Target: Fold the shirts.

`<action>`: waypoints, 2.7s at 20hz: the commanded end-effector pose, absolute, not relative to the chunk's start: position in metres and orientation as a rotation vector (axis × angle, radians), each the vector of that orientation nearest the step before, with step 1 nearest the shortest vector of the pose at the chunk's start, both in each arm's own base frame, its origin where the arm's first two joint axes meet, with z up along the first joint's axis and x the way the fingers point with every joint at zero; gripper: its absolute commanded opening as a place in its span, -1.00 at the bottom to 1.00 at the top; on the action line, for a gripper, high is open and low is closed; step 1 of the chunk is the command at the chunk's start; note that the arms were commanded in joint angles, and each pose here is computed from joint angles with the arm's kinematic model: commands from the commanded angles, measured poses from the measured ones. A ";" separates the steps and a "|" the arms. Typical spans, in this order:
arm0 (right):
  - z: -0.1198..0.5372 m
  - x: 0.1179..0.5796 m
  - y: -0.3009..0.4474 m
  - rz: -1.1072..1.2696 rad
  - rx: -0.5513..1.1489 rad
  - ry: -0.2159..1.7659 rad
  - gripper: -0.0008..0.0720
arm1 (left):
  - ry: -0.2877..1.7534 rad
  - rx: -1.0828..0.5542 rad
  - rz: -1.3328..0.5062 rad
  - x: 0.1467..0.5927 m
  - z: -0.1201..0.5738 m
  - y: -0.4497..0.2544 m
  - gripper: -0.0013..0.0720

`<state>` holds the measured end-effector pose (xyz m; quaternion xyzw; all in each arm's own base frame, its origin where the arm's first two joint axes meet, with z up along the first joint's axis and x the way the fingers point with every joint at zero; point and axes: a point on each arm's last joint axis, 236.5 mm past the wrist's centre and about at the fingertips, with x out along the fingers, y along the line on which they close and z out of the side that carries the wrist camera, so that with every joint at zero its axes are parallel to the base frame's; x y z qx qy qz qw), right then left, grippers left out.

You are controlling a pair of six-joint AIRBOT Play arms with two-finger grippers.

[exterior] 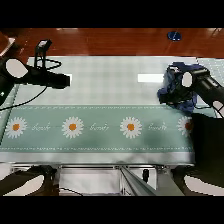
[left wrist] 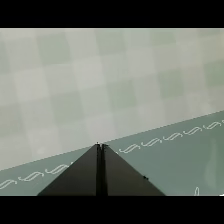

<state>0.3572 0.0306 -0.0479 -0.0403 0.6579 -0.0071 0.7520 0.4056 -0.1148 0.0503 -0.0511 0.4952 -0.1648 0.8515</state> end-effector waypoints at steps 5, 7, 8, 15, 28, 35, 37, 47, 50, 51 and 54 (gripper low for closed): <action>-0.048 0.357 0.031 -0.015 -0.088 1.437 -0.92 | 1.042 -0.108 -0.346 0.406 0.051 -0.114 -0.90; -0.048 0.357 0.031 -0.015 -0.088 1.437 -0.92 | 1.042 -0.108 -0.346 0.406 0.051 -0.114 -0.90; -0.048 0.357 0.031 -0.015 -0.088 1.437 -0.92 | 1.042 -0.108 -0.346 0.406 0.051 -0.114 -0.90; -0.048 0.359 0.031 -0.014 -0.086 1.430 -0.92 | 1.042 -0.108 -0.346 0.406 0.051 -0.115 -0.90; 0.001 0.471 0.023 0.002 -0.228 0.910 0.17 | 0.815 -0.128 -0.293 0.453 0.079 -0.109 -0.90; 0.018 0.482 -0.138 -0.417 0.096 0.802 0.17 | 0.788 -0.137 -0.266 0.471 0.066 -0.106 0.42; -0.010 0.479 -0.149 -0.401 0.191 0.869 0.17 | 0.821 -0.139 -0.263 0.473 0.051 -0.107 0.42; -0.109 0.463 -0.079 -0.110 0.406 1.304 -0.25 | 0.939 -0.186 -0.242 0.465 0.019 -0.104 0.42; -0.089 0.444 -0.052 0.053 0.391 1.407 -0.92 | 1.037 -0.201 -0.230 0.450 0.030 -0.080 0.42; -0.068 0.447 -0.044 0.100 0.391 1.386 -0.92 | 1.065 -0.219 -0.221 0.442 0.039 -0.068 0.42; 0.031 0.481 -0.025 0.180 0.423 1.116 -0.92 | 1.034 -0.291 -0.212 0.412 0.077 -0.048 0.42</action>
